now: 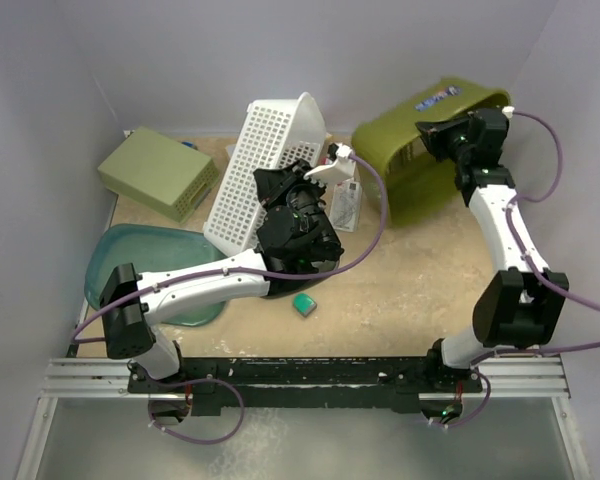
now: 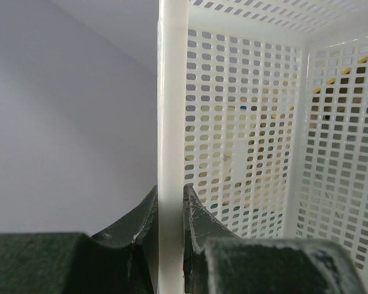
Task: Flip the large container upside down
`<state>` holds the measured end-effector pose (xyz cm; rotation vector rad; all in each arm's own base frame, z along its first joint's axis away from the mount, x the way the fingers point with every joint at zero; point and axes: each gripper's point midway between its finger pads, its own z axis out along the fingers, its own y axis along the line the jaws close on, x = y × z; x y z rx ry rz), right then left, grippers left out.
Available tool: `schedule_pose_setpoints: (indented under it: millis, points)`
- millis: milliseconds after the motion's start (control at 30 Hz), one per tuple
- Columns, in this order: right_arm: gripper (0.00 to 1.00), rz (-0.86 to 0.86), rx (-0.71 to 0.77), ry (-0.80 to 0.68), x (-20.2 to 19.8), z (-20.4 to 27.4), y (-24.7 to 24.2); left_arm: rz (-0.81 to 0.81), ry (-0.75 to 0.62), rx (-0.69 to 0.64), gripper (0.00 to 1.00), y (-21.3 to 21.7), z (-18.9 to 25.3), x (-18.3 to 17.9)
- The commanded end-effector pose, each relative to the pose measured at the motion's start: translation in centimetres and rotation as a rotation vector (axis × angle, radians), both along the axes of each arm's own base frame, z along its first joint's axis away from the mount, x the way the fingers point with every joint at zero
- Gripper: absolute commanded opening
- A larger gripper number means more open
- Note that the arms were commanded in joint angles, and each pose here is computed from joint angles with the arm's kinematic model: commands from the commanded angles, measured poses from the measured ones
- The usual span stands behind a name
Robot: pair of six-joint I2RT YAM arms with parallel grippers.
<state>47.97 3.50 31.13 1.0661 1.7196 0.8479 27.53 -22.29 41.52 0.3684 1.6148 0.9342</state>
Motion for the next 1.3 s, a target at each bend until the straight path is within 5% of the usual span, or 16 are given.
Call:
schedule_pose_setpoints:
  millis: [0, 233, 567, 933, 1267]
  points:
    - [0.0, 0.101, 0.198, -0.586, 2.2, 12.4, 2.6, 0.021, -0.014, -0.088, 0.0, 1.8, 1.0, -0.8]
    - [0.0, -0.043, 0.186, -0.717, 0.9, 10.2, 0.5, 0.025, -0.005, -0.081, 0.0, 1.6, 0.5, -0.9]
    - [0.0, -0.215, 0.306, -0.988, -7.2, 3.7, -2.7, 0.015, 0.001, -0.052, 0.0, 0.0, -0.4, -0.5]
    - [0.0, -0.259, 0.322, -0.795, -14.5, -4.6, -2.7, -0.001, 0.017, -0.028, 0.0, -1.5, -1.4, -0.9]
    - [0.15, -0.149, 0.305, -0.559, -19.1, -12.4, -0.2, -0.011, 0.024, -0.009, 0.0, -1.9, -2.1, -1.0]
